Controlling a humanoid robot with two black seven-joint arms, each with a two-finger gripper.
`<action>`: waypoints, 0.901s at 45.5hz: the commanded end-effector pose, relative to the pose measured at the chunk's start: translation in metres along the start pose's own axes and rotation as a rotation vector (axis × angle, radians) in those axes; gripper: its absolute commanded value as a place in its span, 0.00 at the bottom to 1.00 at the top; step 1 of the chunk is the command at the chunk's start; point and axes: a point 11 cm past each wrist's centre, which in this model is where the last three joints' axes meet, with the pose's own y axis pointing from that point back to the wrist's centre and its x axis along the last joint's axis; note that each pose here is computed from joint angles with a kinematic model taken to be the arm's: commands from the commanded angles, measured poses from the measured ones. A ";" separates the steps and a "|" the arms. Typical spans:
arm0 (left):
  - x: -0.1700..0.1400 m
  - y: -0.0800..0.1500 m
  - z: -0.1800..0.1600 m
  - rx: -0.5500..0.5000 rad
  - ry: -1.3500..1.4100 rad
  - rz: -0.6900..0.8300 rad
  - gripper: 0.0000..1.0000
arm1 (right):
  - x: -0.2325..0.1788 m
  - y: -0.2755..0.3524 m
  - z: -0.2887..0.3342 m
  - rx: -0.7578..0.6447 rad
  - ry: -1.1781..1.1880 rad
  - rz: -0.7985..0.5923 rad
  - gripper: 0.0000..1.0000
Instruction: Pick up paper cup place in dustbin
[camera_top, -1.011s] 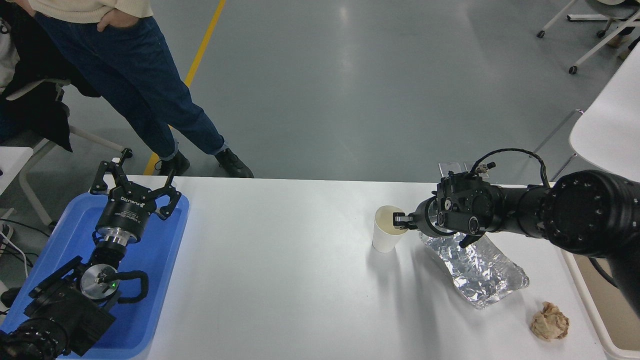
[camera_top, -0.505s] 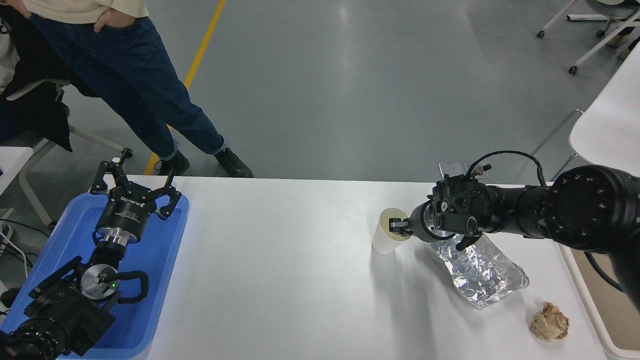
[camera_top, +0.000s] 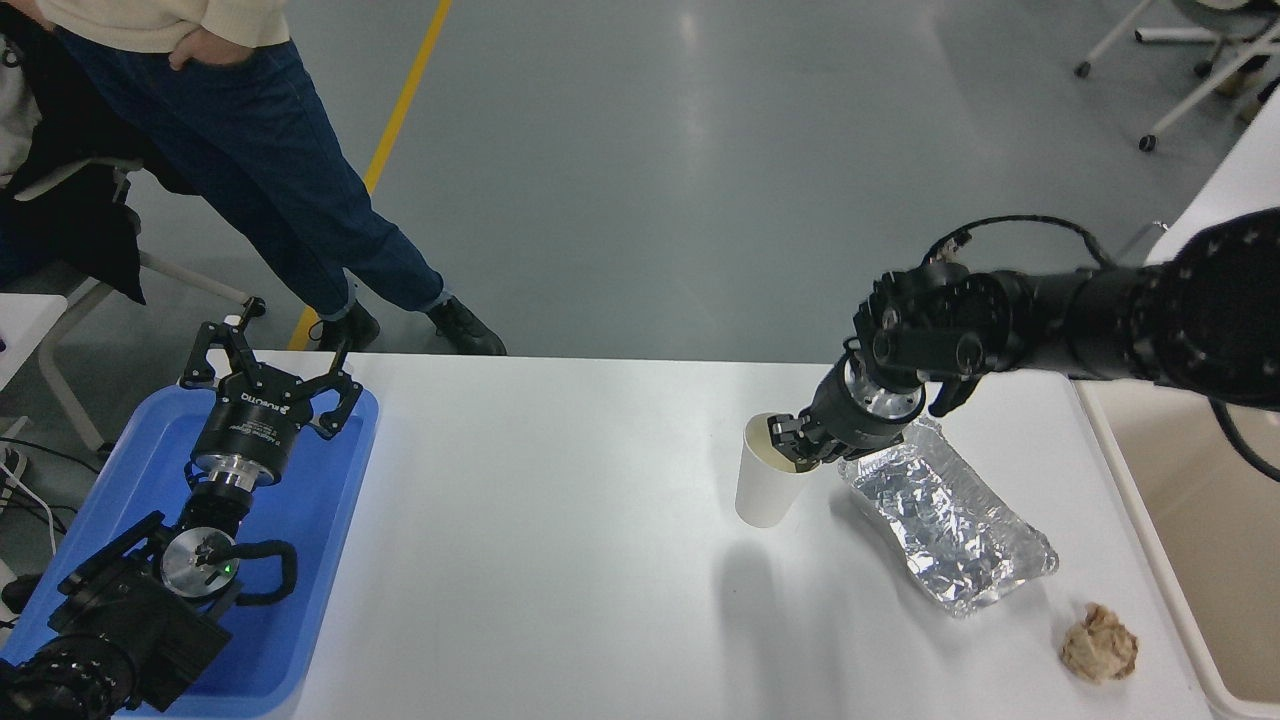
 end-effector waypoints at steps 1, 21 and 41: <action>0.000 0.000 0.000 -0.001 0.001 0.000 1.00 | 0.026 0.085 0.011 0.000 -0.020 0.084 0.00; 0.000 0.000 0.000 -0.001 0.001 0.000 1.00 | 0.041 0.170 0.033 -0.058 -0.041 0.241 0.00; 0.001 0.001 0.001 -0.002 -0.001 0.002 1.00 | 0.033 0.189 0.073 -0.167 -0.100 0.255 0.00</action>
